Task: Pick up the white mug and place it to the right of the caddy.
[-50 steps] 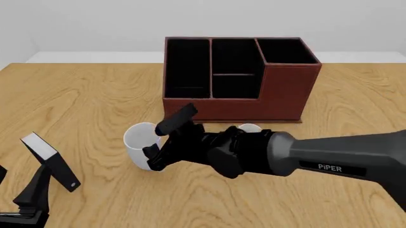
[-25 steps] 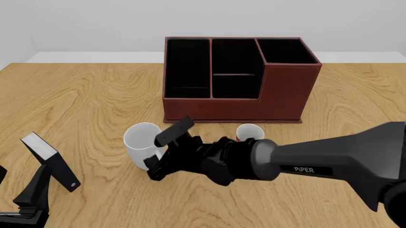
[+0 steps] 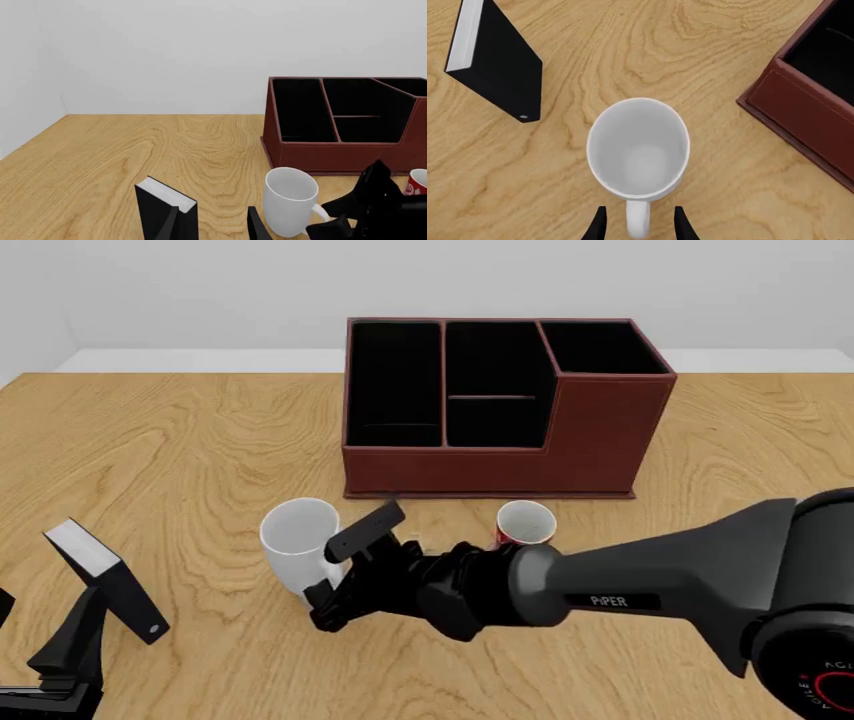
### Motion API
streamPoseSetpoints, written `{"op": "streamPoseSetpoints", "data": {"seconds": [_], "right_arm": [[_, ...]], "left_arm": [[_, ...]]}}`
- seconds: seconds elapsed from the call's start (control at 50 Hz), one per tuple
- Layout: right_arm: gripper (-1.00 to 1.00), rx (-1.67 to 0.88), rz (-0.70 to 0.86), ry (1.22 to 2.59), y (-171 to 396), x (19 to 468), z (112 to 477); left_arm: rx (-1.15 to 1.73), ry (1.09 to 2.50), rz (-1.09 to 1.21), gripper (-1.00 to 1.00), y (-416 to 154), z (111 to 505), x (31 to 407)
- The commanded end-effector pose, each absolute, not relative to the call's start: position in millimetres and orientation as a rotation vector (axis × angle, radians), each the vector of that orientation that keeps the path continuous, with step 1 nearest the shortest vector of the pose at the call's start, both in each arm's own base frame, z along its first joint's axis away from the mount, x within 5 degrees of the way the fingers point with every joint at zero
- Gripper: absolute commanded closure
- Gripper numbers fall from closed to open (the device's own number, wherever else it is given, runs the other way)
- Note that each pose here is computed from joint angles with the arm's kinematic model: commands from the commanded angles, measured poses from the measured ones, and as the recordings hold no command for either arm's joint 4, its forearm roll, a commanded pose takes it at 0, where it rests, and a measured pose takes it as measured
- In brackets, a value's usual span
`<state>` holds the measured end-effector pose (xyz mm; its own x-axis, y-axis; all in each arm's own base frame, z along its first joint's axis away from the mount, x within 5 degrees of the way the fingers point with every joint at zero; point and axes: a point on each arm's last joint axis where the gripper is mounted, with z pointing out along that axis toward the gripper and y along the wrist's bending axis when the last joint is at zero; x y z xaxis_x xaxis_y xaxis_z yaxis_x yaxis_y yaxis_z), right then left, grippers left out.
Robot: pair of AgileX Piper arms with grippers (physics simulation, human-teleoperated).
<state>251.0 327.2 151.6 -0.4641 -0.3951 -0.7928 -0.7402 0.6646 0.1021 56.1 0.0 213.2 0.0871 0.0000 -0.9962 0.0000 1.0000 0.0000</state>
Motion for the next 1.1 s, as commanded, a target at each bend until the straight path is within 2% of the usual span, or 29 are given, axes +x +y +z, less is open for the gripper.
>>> {"op": "streamPoseSetpoints", "data": {"seconds": [0.02,0.04,0.06,0.38,0.72,1.1], "right_arm": [[-1.0,-0.872,0.559,2.119,326.3,252.8,141.1],[-1.0,-0.869,0.552,2.112,322.4,254.5,142.6],[1.0,-0.88,0.544,2.104,321.5,255.0,143.4],[1.0,-0.879,0.549,2.1,322.2,254.1,147.0],[1.0,-0.91,0.543,1.958,306.2,245.8,210.4],[1.0,-0.959,0.488,1.82,285.1,239.1,251.9]], "left_arm": [[0.0,1.484,0.0,-1.0,0.0,213.2,56.1],[0.0,1.484,0.0,-1.0,0.0,213.2,56.1],[0.0,1.484,0.0,-1.0,0.0,213.2,56.1],[0.0,1.484,0.0,-1.0,0.0,213.2,56.1],[0.0,1.484,0.0,-1.0,0.0,213.2,56.1],[0.0,1.484,0.0,-1.0,0.0,213.2,56.1]]}}
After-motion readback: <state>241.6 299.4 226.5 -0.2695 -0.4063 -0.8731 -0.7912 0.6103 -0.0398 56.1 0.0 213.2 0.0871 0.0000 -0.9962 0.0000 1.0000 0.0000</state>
